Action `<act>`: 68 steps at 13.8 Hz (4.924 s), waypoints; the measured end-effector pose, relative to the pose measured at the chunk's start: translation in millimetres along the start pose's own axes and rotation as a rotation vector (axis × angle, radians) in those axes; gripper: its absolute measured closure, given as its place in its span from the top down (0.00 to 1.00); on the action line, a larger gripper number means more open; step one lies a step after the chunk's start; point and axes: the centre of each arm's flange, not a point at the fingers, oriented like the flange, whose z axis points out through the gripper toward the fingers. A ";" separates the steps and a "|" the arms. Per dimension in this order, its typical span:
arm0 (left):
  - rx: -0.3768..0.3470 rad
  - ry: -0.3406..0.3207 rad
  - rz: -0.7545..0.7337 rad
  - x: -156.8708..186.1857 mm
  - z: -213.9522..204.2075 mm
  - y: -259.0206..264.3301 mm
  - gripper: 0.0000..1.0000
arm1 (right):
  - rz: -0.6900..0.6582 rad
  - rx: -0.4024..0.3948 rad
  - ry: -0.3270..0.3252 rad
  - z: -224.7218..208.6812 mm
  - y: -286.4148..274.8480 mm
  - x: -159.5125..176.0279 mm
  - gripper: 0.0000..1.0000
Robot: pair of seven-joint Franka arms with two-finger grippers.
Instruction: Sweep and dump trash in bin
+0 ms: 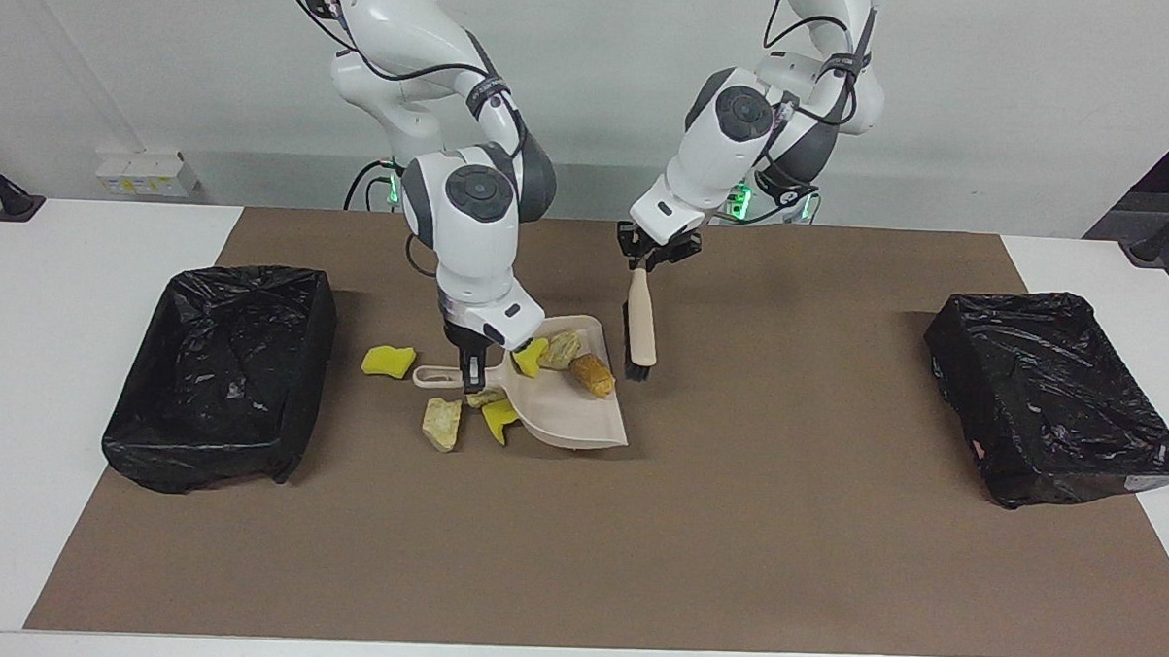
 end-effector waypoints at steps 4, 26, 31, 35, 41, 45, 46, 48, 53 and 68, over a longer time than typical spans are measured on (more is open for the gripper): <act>0.015 -0.040 -0.016 -28.0 -30.5 -8.8 0.26 | 0.006 0.014 0.021 -25.6 -5.4 -69.3 0.31; 0.077 0.016 -0.094 -81.1 138.9 1.8 0.26 | 0.072 0.034 -0.326 -26.2 -117.8 -467.9 0.31; 0.074 0.017 -0.100 -79.0 138.0 0.0 0.40 | 0.040 0.040 -0.541 -16.4 -115.6 -433.2 0.31; 0.073 0.018 -0.104 -77.7 137.5 -1.1 0.89 | -0.075 0.041 -0.699 -28.7 -102.2 -399.0 0.31; 0.064 0.050 -0.114 -62.7 125.8 -3.4 1.00 | -0.180 0.053 -0.897 -65.8 -83.3 -366.0 0.31; 0.094 0.172 -0.150 -7.6 76.7 -42.3 1.00 | -0.223 0.063 -0.955 -75.9 -76.5 -344.7 0.31; 0.099 0.193 -0.154 4.5 65.5 -55.2 1.00 | -0.237 0.066 -0.969 -73.5 -75.3 -341.8 0.31; 0.105 0.196 -0.141 26.0 41.5 -84.8 1.00 | -0.255 0.067 -1.000 -69.8 -72.4 -338.2 0.31; 0.138 0.151 -0.045 53.7 -24.6 -161.3 1.00 | -0.258 0.007 -1.067 -99.8 -61.1 -325.5 0.31; 0.219 0.202 0.070 65.1 -260.2 -257.6 1.00 | 0.705 -0.255 -0.249 -126.4 -22.9 -113.5 0.31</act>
